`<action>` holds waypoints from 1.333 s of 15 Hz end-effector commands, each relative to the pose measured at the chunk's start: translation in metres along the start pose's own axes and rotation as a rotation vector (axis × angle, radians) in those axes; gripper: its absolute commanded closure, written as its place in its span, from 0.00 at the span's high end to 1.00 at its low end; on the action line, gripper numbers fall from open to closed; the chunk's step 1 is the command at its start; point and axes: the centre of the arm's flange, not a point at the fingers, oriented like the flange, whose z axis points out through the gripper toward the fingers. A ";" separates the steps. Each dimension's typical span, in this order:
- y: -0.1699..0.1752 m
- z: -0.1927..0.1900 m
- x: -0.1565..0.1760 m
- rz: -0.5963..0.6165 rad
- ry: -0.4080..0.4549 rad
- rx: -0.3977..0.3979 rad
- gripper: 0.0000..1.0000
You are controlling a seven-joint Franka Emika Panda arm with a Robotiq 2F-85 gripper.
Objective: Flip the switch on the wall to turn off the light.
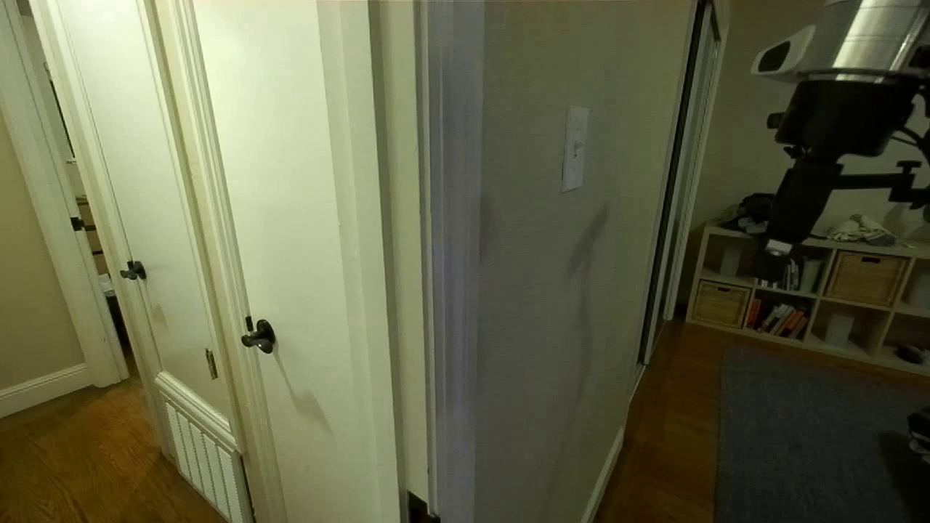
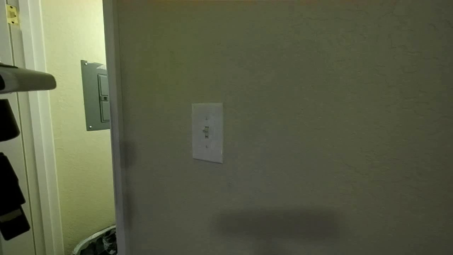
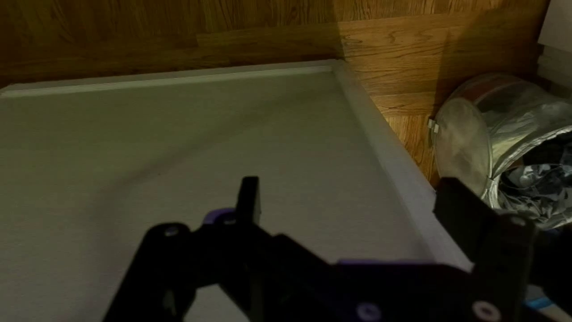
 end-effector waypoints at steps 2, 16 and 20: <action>0.022 -0.001 0.020 0.013 0.083 -0.054 1.00; 0.092 -0.020 0.119 -0.001 0.414 -0.167 1.00; 0.099 -0.034 0.141 -0.018 0.457 -0.199 0.69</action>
